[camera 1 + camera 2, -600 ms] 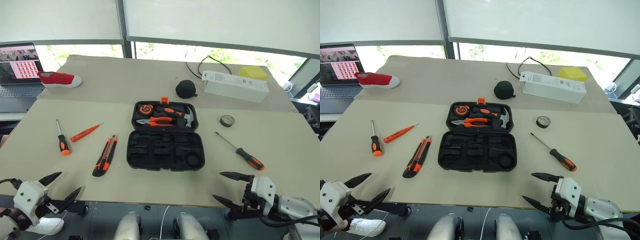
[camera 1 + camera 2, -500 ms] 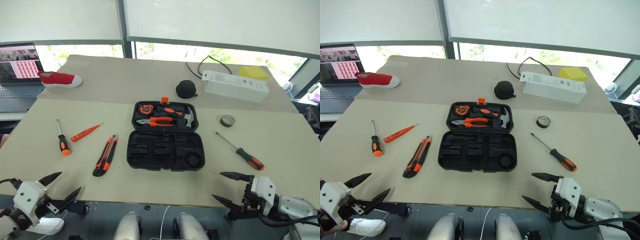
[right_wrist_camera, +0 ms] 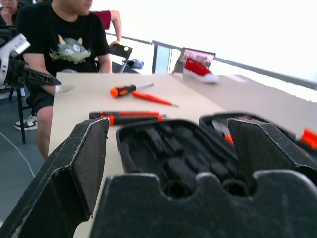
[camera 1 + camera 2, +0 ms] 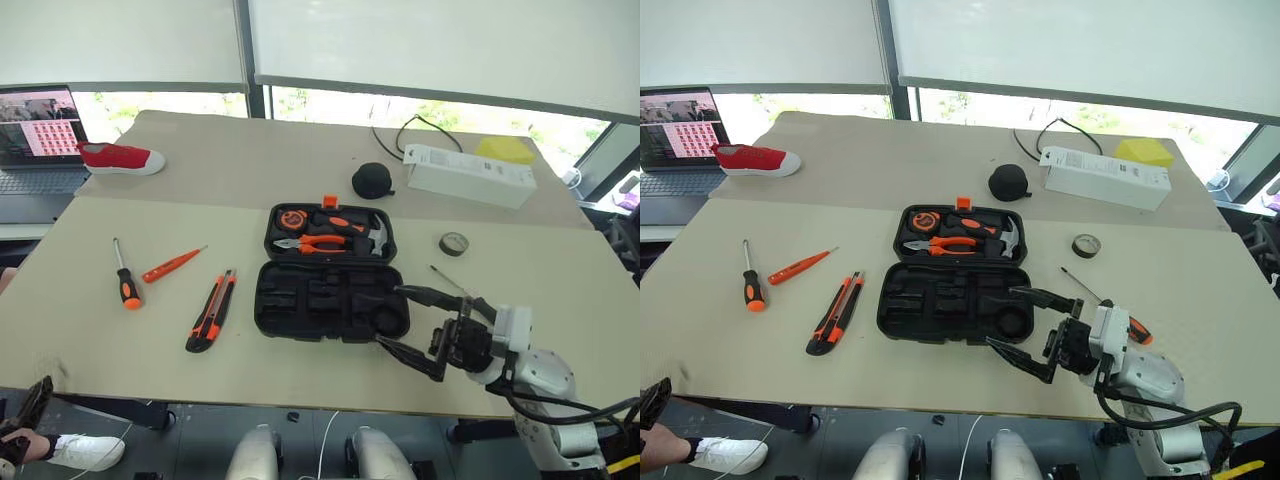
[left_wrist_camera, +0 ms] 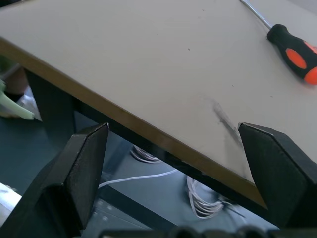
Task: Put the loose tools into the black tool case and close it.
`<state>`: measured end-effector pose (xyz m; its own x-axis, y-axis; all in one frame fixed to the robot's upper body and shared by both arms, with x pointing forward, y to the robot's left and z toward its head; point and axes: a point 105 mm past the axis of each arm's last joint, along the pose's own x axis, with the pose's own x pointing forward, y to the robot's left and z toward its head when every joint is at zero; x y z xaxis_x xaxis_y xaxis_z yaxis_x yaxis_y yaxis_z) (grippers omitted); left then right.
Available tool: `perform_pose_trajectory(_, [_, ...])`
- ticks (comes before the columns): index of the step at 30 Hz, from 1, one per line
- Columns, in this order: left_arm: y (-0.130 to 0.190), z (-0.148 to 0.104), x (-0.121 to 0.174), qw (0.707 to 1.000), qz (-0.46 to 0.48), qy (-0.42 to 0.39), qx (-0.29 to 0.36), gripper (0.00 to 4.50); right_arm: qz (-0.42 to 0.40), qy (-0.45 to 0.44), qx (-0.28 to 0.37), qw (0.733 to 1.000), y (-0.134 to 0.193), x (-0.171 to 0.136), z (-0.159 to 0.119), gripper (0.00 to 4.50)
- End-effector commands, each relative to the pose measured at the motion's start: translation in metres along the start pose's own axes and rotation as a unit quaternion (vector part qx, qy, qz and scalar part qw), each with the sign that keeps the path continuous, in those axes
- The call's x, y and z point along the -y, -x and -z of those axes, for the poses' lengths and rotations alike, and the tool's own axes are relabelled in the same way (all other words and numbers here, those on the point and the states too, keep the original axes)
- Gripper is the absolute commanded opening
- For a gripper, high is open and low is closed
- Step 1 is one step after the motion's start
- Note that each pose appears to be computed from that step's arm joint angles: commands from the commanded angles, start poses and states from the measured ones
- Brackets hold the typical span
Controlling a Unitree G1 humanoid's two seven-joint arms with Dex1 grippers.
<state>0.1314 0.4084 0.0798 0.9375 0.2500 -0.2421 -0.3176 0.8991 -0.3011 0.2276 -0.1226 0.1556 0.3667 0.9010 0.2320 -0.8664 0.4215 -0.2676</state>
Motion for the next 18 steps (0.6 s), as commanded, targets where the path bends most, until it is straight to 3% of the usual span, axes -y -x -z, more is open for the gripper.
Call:
perform_pose_trajectory(1, [-0.023, -0.042, 0.028, 0.999, 0.039, -0.037, 0.002, 4.48, -0.008, 0.02, 0.029, 0.999, -0.013, 0.004, -0.018, 4.4])
perform_pose_trajectory(4, [-0.056, -0.062, 0.061, 0.997, 0.04, -0.054, -0.031, 4.48, -0.011, 0.024, 0.031, 0.999, -0.018, 0.009, -0.022, 4.4])
perform_pose_trajectory(12, [-0.11, -0.057, 0.132, 0.988, 0.029, -0.091, -0.122, 4.48, -0.018, 0.03, 0.027, 0.999, -0.022, 0.013, -0.02, 4.4])
perform_pose_trajectory(18, [-0.129, -0.046, 0.135, 0.979, -0.017, -0.125, -0.161, 4.48, -0.012, 0.031, 0.024, 0.999, -0.019, 0.012, -0.018, 4.4])
